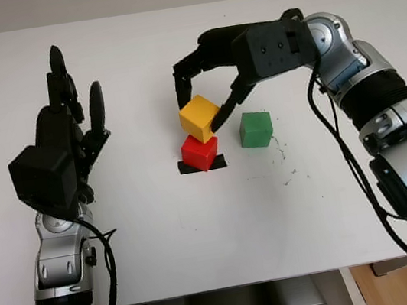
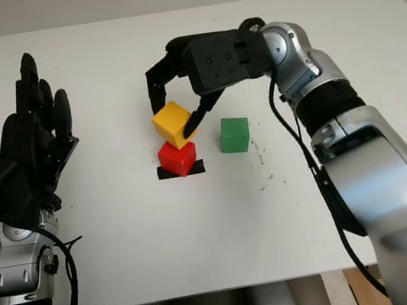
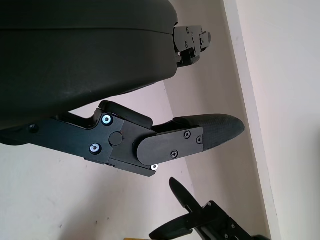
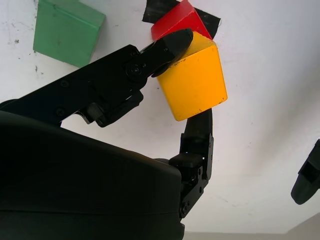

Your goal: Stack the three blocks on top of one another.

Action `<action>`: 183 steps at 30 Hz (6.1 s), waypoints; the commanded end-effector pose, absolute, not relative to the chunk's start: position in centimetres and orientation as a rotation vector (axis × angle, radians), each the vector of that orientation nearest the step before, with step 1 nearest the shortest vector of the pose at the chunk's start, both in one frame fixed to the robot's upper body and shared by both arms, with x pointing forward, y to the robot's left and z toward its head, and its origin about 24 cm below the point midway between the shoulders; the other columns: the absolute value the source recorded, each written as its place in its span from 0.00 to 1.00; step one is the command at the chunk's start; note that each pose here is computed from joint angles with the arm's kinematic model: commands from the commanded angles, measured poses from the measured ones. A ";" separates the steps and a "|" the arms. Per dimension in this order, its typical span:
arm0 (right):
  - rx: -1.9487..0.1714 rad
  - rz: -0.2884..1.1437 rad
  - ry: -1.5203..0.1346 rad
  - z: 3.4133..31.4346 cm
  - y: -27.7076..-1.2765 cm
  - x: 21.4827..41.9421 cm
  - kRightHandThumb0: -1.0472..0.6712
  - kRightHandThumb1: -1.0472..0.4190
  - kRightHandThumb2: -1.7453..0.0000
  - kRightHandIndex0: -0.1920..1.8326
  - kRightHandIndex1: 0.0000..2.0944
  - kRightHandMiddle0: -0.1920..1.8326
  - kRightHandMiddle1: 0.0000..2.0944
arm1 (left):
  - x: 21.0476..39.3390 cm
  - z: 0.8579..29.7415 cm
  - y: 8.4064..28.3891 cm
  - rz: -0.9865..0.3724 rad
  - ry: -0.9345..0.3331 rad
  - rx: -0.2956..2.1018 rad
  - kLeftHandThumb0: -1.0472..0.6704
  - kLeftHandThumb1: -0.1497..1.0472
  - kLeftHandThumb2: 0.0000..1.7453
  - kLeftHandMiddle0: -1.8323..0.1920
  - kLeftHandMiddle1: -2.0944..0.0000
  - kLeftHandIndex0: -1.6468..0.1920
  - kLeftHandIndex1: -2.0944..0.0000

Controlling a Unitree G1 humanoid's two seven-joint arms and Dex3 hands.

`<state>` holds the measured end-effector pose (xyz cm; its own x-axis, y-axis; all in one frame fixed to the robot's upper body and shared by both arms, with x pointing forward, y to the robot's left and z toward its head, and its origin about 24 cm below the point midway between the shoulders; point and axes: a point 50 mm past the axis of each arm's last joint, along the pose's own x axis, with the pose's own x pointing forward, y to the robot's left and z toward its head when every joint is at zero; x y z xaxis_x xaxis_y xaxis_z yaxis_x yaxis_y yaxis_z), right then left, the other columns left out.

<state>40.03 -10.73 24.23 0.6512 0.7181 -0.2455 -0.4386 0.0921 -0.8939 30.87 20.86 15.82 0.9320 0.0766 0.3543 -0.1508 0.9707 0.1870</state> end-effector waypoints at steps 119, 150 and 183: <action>-1.525 0.649 -0.215 22.4 -18.6 37.1 0.22 0.15 0.97 0.08 0.03 0.23 0.05 | 30.7 15.7 20.9 0.115 -0.351 0.223 0.21 1.00 0.33 0.97 0.97 0.96 0.97; -1.582 0.440 -0.221 17.7 -18.3 36.0 0.17 0.06 0.97 0.18 0.04 0.34 0.06 | 30.7 15.8 20.9 0.111 -0.348 0.220 0.21 1.00 0.32 0.97 0.97 0.97 0.97; -1.666 0.373 -0.385 17.3 -18.7 36.5 0.39 0.07 0.97 0.31 0.03 0.30 0.63 | 30.5 15.7 21.0 0.115 -0.336 0.210 0.20 1.00 0.29 0.97 0.97 0.97 0.97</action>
